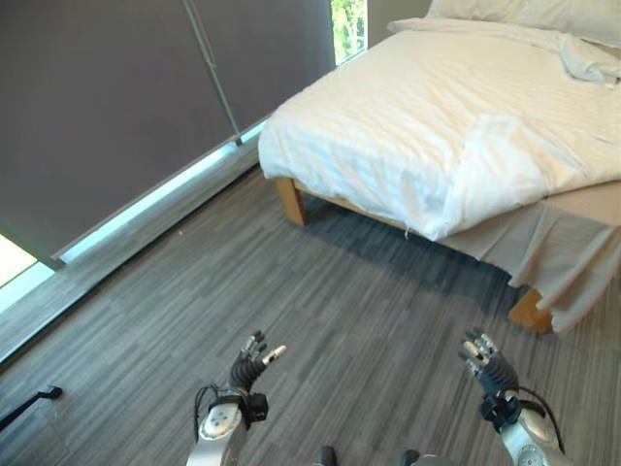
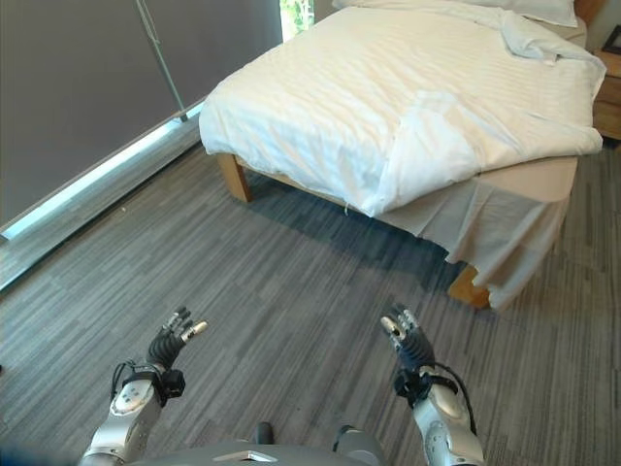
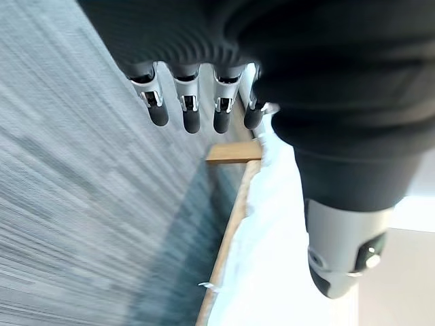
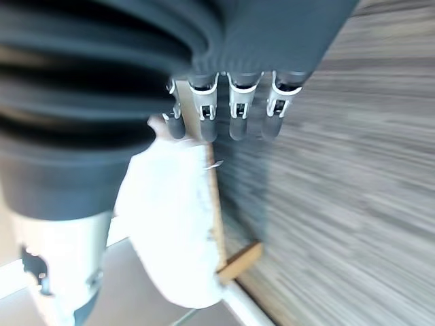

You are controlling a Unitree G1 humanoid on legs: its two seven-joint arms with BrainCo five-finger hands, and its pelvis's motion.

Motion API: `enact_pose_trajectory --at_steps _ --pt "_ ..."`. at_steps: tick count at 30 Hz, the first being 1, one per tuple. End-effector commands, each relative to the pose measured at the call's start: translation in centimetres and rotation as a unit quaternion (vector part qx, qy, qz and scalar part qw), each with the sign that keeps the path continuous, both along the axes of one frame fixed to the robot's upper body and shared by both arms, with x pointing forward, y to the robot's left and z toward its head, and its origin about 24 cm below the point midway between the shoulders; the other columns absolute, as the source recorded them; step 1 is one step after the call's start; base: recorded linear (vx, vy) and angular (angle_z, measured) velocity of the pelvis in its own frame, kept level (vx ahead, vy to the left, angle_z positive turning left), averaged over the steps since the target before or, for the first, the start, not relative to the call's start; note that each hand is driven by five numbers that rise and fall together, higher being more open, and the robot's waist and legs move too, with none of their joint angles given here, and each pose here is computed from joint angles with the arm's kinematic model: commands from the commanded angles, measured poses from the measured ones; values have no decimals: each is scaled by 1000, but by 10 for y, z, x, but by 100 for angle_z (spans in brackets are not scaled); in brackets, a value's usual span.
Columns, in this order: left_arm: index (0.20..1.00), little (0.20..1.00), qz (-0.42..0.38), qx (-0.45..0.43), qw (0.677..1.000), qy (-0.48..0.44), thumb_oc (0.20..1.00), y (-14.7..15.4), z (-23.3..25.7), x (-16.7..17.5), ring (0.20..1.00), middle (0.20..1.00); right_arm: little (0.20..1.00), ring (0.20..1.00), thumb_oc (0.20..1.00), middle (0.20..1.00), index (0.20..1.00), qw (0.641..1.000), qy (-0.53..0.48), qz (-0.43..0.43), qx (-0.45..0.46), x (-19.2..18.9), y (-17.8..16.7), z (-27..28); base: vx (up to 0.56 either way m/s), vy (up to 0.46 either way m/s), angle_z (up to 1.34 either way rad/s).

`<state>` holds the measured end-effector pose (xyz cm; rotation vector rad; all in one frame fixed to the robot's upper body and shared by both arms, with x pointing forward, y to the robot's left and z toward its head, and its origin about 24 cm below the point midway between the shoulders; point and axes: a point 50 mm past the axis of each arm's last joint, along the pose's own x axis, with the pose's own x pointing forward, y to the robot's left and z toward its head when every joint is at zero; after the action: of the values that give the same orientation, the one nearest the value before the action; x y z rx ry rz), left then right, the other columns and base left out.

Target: Making the bed.

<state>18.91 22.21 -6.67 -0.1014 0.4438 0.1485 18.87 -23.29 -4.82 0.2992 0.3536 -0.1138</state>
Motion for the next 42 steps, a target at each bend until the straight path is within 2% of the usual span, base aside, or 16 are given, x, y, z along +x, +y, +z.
enact_pose_trajectory --at_steps 1,5,8,14,16,25,28,34,37,42 --pt "1000 1000 2 26 995 -96 1000 13 37 34 1000 1000 1000 1000 1000 1000 1000 995 -83 18 -44 26 6 31 -113 -110 0" --pt "1000 1000 23 14 993 -118 1000 19 47 40 1000 1000 1000 1000 1000 1000 1000 993 -93 37 -57 25 11 34 3 -287 11" --pt "1000 1000 29 2 994 -109 1000 22 42 31 1000 1000 1000 1000 1000 1000 1000 994 -93 41 -42 27 16 33 122 -401 -20" --pt "1000 1000 37 -9 993 -109 1000 26 42 33 1000 1000 1000 1000 1000 1000 1000 989 -124 76 -32 45 26 47 158 -699 -20" --pt "1000 1000 43 -25 993 -105 1000 23 39 33 1000 1000 1000 1000 1000 1000 1000 990 -103 91 -37 43 27 39 24 -644 -13" --pt "1000 1000 4 -89 993 -83 1000 -8 24 20 1000 1000 1000 1000 1000 1000 1000 997 -50 47 -32 16 -5 22 118 -507 -6" --pt "1000 1000 -5 -98 992 -81 1000 -15 22 20 1000 1000 1000 1000 1000 1000 1000 999 -39 16 -8 13 -3 13 127 -131 -17" --pt "1000 1000 -15 -102 992 -79 1000 -19 22 18 1000 1000 1000 1000 1000 1000 1000 998 -30 53 34 10 24 5 58 -27 9" --pt "1000 1000 -23 -89 993 -72 1000 -20 21 18 1000 1000 1000 1000 1000 1000 1000 995 -42 36 80 9 34 6 77 63 10" --pt "1000 1000 -25 -55 995 -80 1000 -10 26 20 1000 1000 1000 1000 1000 1000 1000 996 -34 46 68 1 33 4 67 60 -19"
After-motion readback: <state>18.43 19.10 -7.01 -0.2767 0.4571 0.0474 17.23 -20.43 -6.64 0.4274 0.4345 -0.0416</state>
